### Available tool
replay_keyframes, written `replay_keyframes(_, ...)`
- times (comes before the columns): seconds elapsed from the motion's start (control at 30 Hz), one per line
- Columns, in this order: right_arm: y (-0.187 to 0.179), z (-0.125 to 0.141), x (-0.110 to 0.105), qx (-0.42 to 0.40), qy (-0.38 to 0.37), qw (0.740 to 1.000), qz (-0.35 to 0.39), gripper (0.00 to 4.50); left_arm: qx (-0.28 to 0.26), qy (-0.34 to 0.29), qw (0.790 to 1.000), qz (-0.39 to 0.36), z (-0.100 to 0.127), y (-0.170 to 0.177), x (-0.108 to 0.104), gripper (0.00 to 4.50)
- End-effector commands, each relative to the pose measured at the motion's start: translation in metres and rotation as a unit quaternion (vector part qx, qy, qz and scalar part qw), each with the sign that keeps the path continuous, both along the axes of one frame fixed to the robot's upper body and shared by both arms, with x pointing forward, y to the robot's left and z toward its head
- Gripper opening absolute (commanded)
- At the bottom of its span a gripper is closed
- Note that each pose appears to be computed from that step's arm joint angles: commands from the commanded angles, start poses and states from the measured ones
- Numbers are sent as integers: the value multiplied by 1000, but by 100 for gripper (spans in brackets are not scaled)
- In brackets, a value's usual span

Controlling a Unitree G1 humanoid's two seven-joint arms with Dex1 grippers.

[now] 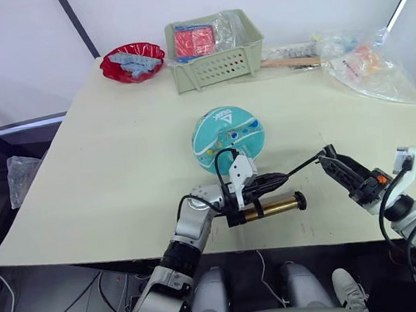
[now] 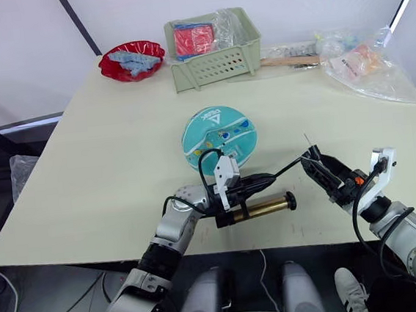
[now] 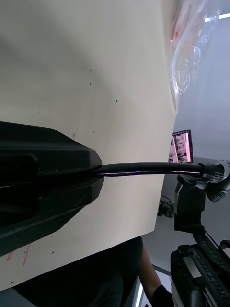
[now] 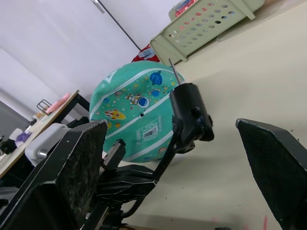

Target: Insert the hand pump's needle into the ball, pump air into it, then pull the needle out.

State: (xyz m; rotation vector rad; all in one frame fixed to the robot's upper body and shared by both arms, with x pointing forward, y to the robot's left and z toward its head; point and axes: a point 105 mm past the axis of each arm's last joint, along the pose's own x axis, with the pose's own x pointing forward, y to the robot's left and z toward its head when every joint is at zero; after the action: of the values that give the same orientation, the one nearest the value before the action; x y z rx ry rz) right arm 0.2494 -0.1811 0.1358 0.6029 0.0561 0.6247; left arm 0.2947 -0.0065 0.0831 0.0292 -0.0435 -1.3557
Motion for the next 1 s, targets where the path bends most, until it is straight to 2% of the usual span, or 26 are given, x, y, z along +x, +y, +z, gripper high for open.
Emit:
replay_keyframes(0.03,0,13,-4,-1,-25,1000,9,450,-22,-10,1000,-12,9,-4,-4,3)
replay_keyframes(0.97,-3,7,0,-7,-25,1000,3,450,-21,-3,999,-26,5,-5,-10,3)
replay_keyframes(1.0,-3,7,1,-7,-26,1000,1,425,-21,-3,999,-26,4,-5,-10,1)
